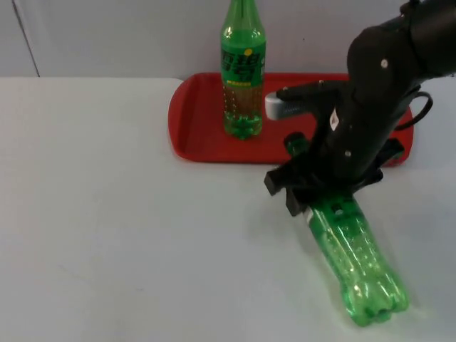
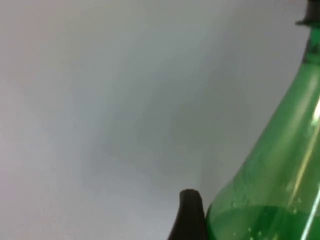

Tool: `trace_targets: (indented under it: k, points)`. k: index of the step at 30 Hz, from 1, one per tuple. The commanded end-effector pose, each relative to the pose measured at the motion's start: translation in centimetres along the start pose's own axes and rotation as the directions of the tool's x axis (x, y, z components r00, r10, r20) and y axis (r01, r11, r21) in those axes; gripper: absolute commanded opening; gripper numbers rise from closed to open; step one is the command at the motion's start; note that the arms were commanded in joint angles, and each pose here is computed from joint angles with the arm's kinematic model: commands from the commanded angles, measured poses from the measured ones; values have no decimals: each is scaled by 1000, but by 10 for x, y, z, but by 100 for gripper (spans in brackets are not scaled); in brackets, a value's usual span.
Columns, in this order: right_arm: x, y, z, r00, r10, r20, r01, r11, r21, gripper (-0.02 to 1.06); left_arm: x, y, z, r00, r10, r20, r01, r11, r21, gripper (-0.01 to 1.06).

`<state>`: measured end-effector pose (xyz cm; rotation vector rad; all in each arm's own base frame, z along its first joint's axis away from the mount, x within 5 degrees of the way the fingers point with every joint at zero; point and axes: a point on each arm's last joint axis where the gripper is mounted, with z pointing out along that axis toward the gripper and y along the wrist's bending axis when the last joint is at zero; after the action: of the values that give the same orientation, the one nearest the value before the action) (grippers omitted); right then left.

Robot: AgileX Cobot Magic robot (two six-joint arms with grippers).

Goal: Place the bottle upright on the tray.

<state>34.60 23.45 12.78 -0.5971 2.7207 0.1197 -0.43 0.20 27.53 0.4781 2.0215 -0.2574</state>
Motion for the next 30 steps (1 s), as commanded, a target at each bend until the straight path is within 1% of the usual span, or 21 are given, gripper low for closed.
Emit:
trace_targets:
  k: [1, 2, 3, 4, 6, 8, 11, 12, 16, 17, 19, 20, 21, 22, 24, 25, 26, 27, 29, 30]
  points:
    - [-10, 3, -25, 996, -7, 93, 8, 1000, -17, 0, 1, 1, 0, 1000, 2, 1, -2, 1000, -8, 101]
    - [-14, 3, -36, 992, -6, 123, 9, 1000, -22, 0, 1, 1, 0, 1000, 2, 1, -2, 1000, -8, 101]
    - [-14, 3, -36, 992, -6, 123, 9, 1000, -22, 0, 1, 1, 0, 1000, 2, 1, -2, 1000, -8, 101]
    - [-16, 2, -45, 989, -11, 147, 14, 1000, -21, 0, 1, 1, 0, 1000, 2, 1, -2, 1000, -8, 101]
    - [-23, 1, -73, 975, -19, 220, 25, 999, -25, 0, 1, 1, 0, 1000, 2, 1, -2, 1000, -8, 101]
    - [-24, 0, -79, 972, -18, 234, 24, 999, -24, 0, 1, 1, 0, 1000, 2, 1, -2, 1000, -8, 101]
    - [-29, -3, -113, 946, -46, 320, 51, 999, -6, 0, 1, 1, 0, 1000, 2, 1, -2, 1000, -8, 101]
    - [-29, -3, -113, 946, -46, 320, 51, 999, -6, 0, 1, 1, 0, 1000, 2, 1, -2, 1000, -8, 101]
    - [-31, -6, -144, 916, -75, 394, 73, 997, 20, 0, 1, 1, 0, 1000, 2, 1, -2, 1000, -8, 101]
    - [-31, -6, -144, 916, -75, 394, 73, 997, 20, 0, 1, 1, 0, 1000, 2, 1, -2, 1000, -8, 101]
    - [-31, -9, -156, 900, -101, 425, 89, 995, 48, 0, 1, 1, 0, 1000, 2, 1, -2, 1000, -8, 101]
    - [-33, -11, -163, 889, -115, 443, 90, 993, 76, 0, 1, 1, 0, 1000, 2, 1, -2, 1000, -8, 101]
    - [-34, -13, -168, 886, -122, 447, 88, 992, 95, 0, 1, 1, 0, 1000, 2, 1, -2, 1000, -8, 101]
    - [-34, -13, -168, 886, -122, 447, 88, 992, 95, 0, 1, 1, 0, 1000, 2, 1, -2, 1000, -8, 101]
    - [-37, -16, -174, 880, -143, 452, 91, 987, 134, 0, 1, 1, 0, 1000, 2, 1, -2, 1000, -8, 101]
    - [-40, -16, -178, 874, -154, 461, 96, 984, 147, 0, 1, 1, 0, 1000, 2, 1, -2, 1000, -8, 101]
    - [-42, -17, -181, 867, -162, 472, 100, 983, 155, 0, 1, 1, 0, 1000, 2, 1, -2, 1000, -8, 101]
    - [-42, -17, -181, 867, -162, 472, 100, 983, 155, 0, 1, 1, 0, 1000, 2, 1, -2, 1000, -8, 101]
    - [-47, -17, -186, 846, -180, 501, 108, 980, 169, 0, 1, 1, 0, 1000, 2, 1, -2, 1000, -8, 101]
    - [-49, -20, -188, 839, -173, 516, 97, 981, 170, 0, 1, 1, 0, 1000, 2, 1, -2, 1000, -8, 101]
